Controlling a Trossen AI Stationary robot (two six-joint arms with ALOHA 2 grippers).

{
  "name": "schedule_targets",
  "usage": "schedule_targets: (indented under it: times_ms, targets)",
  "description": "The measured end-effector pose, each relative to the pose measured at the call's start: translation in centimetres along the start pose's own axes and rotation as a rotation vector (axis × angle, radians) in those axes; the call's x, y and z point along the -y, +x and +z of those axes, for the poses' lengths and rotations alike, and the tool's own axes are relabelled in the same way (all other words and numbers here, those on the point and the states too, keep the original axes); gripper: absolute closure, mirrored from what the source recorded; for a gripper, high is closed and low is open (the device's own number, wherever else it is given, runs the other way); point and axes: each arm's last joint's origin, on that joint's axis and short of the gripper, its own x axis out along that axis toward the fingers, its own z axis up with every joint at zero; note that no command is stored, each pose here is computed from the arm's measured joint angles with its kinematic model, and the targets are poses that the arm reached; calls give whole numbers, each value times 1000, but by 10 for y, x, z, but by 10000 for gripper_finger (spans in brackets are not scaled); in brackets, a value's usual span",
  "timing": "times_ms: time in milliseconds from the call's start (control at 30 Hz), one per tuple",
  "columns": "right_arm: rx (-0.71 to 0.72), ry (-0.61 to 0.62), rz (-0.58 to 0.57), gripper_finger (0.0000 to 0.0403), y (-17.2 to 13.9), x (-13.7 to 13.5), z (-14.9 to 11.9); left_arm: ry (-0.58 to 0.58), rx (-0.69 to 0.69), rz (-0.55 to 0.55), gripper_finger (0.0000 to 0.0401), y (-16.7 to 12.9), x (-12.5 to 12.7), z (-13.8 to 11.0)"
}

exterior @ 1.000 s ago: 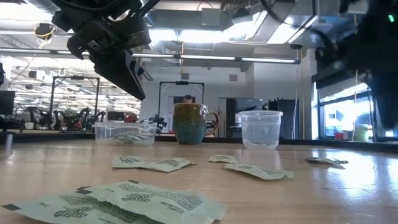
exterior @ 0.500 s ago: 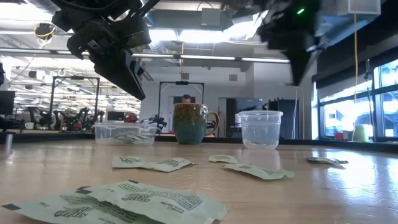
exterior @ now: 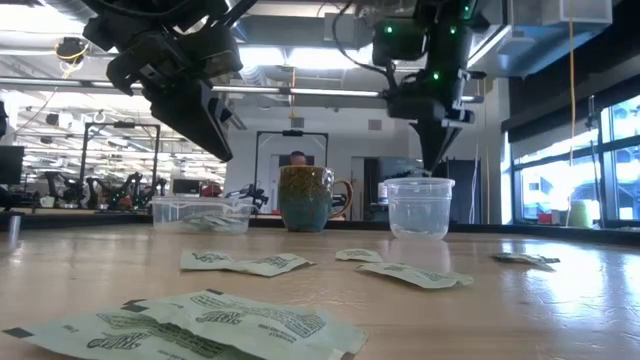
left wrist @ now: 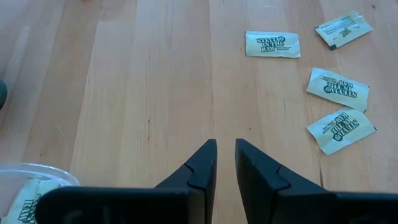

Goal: Pick and place Stevia / Truvia into bins
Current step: Put the green stevia packet into the right transparent container

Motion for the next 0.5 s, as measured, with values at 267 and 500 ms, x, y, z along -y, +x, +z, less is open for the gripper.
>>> schedule_targets:
  times_ms: [267, 500]
  targets:
    - [-12, -15, -6, 402, 18, 1, -9, 0, -2, 0, 347, 0, 0, 0]
    - [37, 10, 6, 386, 21, 0, -6, 0, -2, 0, 351, 0, 0, 0]
